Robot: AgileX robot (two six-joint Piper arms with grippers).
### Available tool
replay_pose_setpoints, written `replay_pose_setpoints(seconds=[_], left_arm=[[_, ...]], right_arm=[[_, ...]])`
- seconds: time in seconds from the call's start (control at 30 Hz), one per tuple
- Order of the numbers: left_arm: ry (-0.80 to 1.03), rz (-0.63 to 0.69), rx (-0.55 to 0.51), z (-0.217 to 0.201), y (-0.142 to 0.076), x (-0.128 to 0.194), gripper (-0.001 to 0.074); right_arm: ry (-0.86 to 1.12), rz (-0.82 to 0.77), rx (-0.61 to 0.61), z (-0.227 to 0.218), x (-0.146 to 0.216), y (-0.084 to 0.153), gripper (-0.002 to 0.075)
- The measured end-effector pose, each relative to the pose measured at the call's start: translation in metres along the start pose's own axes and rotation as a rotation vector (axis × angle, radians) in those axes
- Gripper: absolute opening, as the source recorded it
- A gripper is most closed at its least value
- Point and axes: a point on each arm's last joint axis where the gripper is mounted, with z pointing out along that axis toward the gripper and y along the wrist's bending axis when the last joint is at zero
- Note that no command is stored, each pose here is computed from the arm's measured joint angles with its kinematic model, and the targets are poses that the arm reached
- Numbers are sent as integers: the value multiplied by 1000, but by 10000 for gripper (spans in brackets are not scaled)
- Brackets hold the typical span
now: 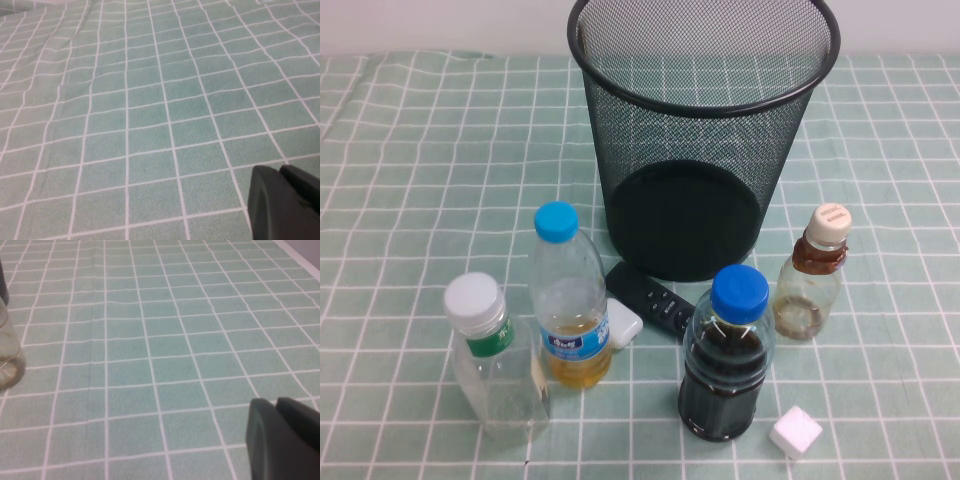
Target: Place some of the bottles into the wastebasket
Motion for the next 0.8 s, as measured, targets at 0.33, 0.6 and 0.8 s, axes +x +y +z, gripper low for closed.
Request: replay_pose_setpoints(seconds=[0.33, 0.6, 0.8], left_arm=[[-36, -46, 5, 0, 0, -3, -5], [-233, -586, 84, -3, -1, -22, -5], [-235, -656, 174, -15, -5, -47, -5]], right_arm=[[0, 0, 0, 0, 0, 0, -1], [0, 0, 0, 0, 0, 0, -1], [0, 0, 0, 0, 0, 0, -1]])
